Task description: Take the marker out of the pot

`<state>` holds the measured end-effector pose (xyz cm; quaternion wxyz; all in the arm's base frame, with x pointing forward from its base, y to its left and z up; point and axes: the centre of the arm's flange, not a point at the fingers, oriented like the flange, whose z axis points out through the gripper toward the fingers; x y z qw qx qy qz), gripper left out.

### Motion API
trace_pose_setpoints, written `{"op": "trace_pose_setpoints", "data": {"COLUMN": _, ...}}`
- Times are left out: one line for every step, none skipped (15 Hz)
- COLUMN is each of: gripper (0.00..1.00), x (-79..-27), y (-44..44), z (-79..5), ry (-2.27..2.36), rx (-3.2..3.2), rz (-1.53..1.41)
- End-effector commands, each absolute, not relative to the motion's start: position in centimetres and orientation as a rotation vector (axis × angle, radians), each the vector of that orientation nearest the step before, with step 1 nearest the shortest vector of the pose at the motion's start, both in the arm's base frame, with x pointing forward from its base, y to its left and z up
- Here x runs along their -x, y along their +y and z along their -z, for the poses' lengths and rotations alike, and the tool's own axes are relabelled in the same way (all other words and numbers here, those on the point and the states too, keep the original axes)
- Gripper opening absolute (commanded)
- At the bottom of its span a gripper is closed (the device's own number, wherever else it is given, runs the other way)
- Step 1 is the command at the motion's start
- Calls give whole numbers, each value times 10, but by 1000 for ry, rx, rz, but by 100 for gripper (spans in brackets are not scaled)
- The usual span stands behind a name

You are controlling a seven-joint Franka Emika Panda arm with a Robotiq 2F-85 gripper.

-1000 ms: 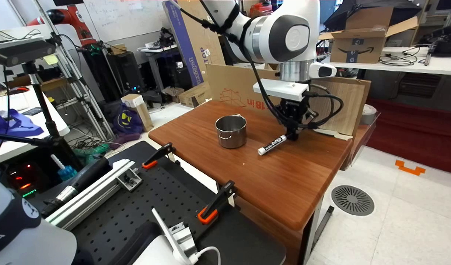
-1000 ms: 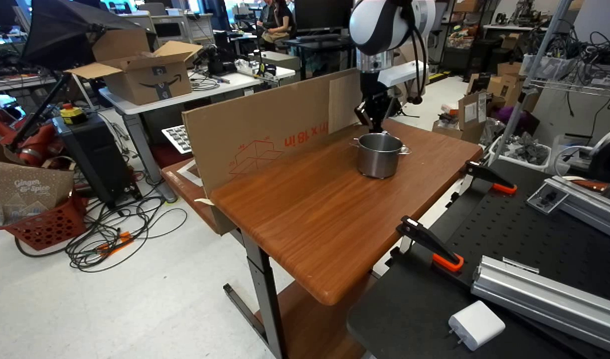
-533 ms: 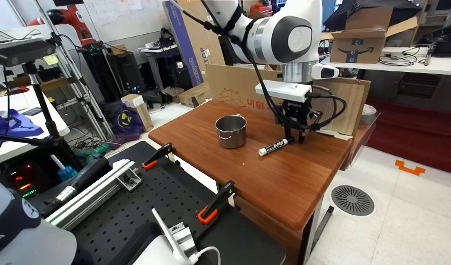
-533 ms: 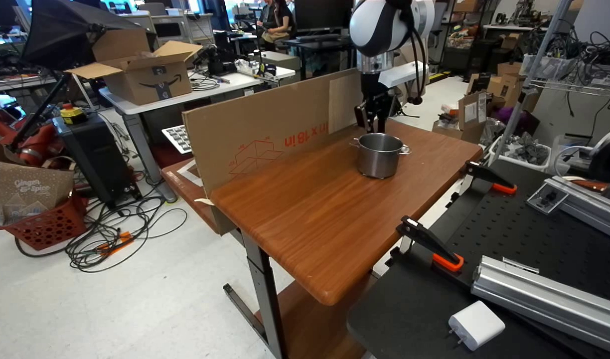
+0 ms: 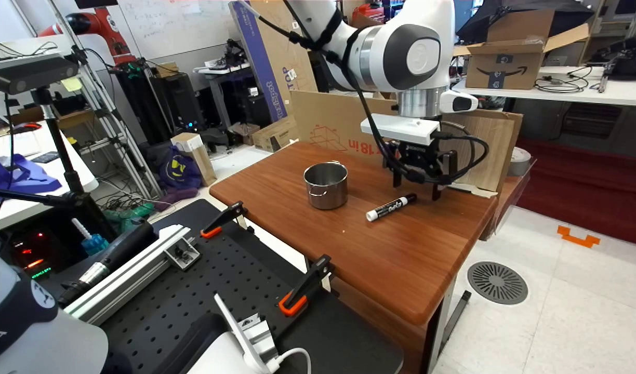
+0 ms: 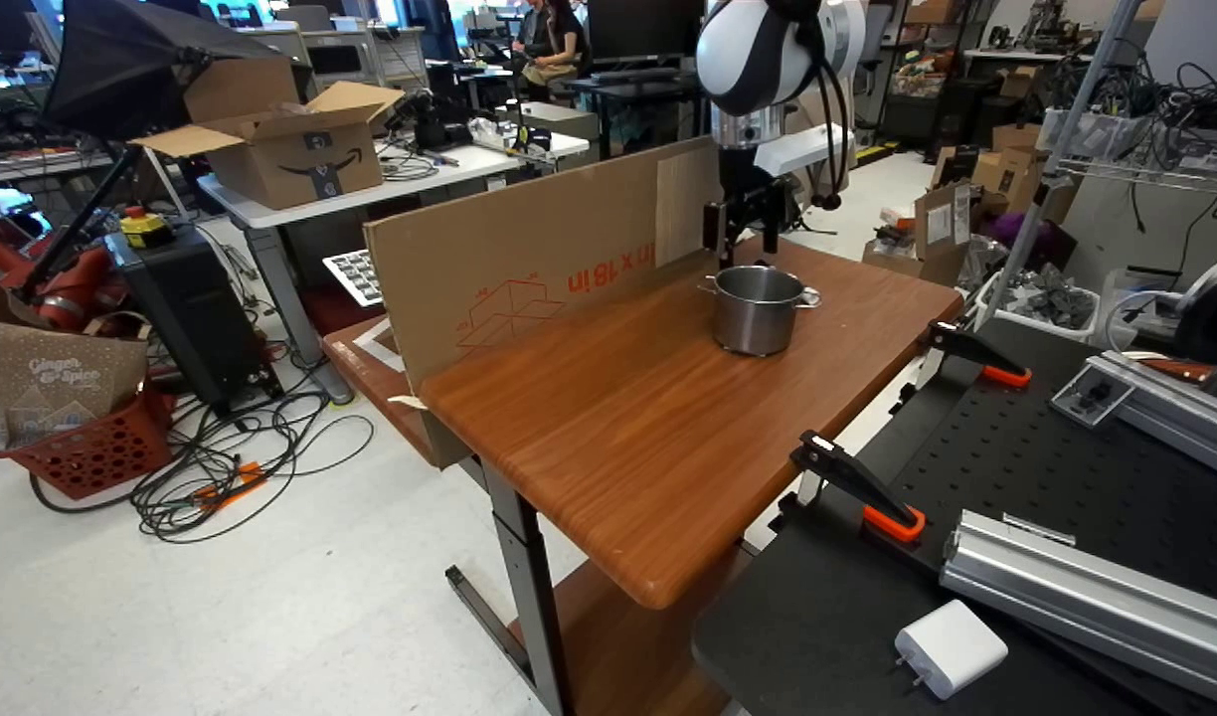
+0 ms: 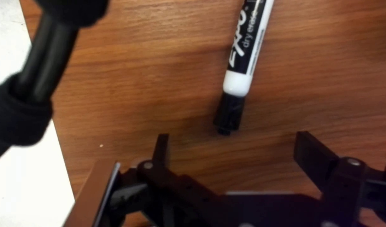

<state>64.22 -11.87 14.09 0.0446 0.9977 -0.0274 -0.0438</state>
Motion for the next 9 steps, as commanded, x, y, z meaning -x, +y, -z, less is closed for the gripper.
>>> {"op": "trace_pose_setpoints", "data": {"gripper": 100, "x": -642, "y": -122, "z": -150, "ry": -41, "rx": -3060, "rz": 110}}
{"op": "trace_pose_setpoints", "data": {"gripper": 100, "x": -638, "y": -123, "z": -156, "ry": -41, "rx": -3059, "rz": 101}}
{"op": "trace_pose_setpoints", "data": {"gripper": 100, "x": -635, "y": -125, "z": -162, "ry": -31, "rx": -3064, "rz": 87}}
{"op": "trace_pose_setpoints", "data": {"gripper": 100, "x": -630, "y": -127, "z": -172, "ry": -28, "rx": -3066, "rz": 67}}
{"op": "trace_pose_setpoints", "data": {"gripper": 100, "x": -625, "y": -130, "z": -179, "ry": -16, "rx": -3066, "rz": 50}}
{"op": "trace_pose_setpoints", "data": {"gripper": 100, "x": -643, "y": -127, "z": -164, "ry": -55, "rx": -3050, "rz": 88}}
{"op": "trace_pose_setpoints", "data": {"gripper": 100, "x": -641, "y": -131, "z": -171, "ry": -49, "rx": -3052, "rz": 79}}
{"op": "trace_pose_setpoints", "data": {"gripper": 100, "x": -638, "y": -132, "z": -175, "ry": -46, "rx": -3053, "rz": 78}}
{"op": "trace_pose_setpoints", "data": {"gripper": 100, "x": -636, "y": -132, "z": -176, "ry": -45, "rx": -3054, "rz": 79}}
